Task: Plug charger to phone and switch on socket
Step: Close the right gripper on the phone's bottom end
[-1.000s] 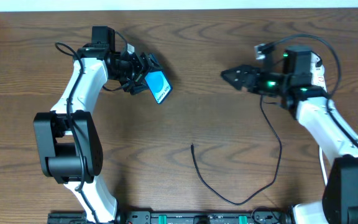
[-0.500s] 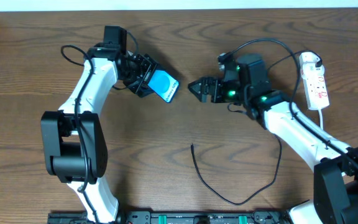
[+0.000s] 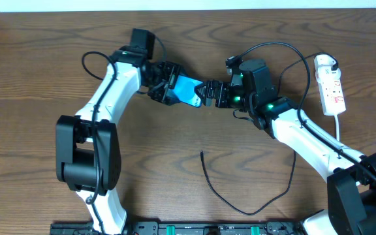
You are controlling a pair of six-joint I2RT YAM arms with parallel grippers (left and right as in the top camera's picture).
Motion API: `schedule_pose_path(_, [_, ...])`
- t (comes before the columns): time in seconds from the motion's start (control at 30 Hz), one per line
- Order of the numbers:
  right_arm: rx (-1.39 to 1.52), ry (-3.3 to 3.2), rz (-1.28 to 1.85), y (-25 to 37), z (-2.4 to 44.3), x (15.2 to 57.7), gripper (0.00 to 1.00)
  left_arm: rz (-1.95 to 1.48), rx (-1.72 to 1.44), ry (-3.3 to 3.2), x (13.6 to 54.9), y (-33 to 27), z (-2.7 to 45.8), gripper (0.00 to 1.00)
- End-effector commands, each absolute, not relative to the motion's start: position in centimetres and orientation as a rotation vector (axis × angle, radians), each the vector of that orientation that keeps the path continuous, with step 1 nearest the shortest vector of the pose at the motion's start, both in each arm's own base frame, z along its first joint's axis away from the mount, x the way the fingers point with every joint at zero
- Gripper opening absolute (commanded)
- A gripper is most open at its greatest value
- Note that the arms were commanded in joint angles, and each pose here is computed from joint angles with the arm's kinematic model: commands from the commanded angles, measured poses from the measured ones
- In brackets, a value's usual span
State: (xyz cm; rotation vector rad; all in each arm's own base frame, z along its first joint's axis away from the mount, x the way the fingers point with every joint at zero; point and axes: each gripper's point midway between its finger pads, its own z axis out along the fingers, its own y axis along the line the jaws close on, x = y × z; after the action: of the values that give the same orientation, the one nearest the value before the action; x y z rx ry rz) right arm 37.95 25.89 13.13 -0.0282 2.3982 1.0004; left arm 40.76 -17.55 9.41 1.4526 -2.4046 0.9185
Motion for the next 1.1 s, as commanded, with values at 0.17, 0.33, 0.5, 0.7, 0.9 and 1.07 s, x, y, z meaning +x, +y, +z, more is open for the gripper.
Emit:
schedule_pose_path(0.17, [-0.006,2.388,0.977,26.0,13.4,38.6,0.92,0.956,1.476,-2.346,40.0,-20.8,11.4,0.07])
schedule_pose_path(0.33, [-0.006,2.389,0.977,26.0,13.4,38.5,0.88,0.972,1.443,-2.307,39.3,-22.1,11.8,0.07])
schedule_pose_path(0.5, [-0.005,2.389,0.977,26.0,13.4,38.5,0.79,0.999,1.415,-2.256,38.9,-22.8,12.4,0.07])
schedule_pose_path(0.7, [-0.007,2.389,0.977,26.1,13.4,38.5,0.73,1.024,1.392,-2.245,39.0,-23.2,12.7,0.07])
schedule_pose_path(0.9, [-0.016,2.391,0.974,26.4,13.4,38.3,0.72,1.029,1.399,-2.214,38.9,-23.4,12.9,0.07])
schedule_pose_path(1.07, [-0.025,2.395,0.977,26.8,13.3,38.1,0.67,1.046,1.369,-2.187,38.6,-23.8,13.3,0.07])
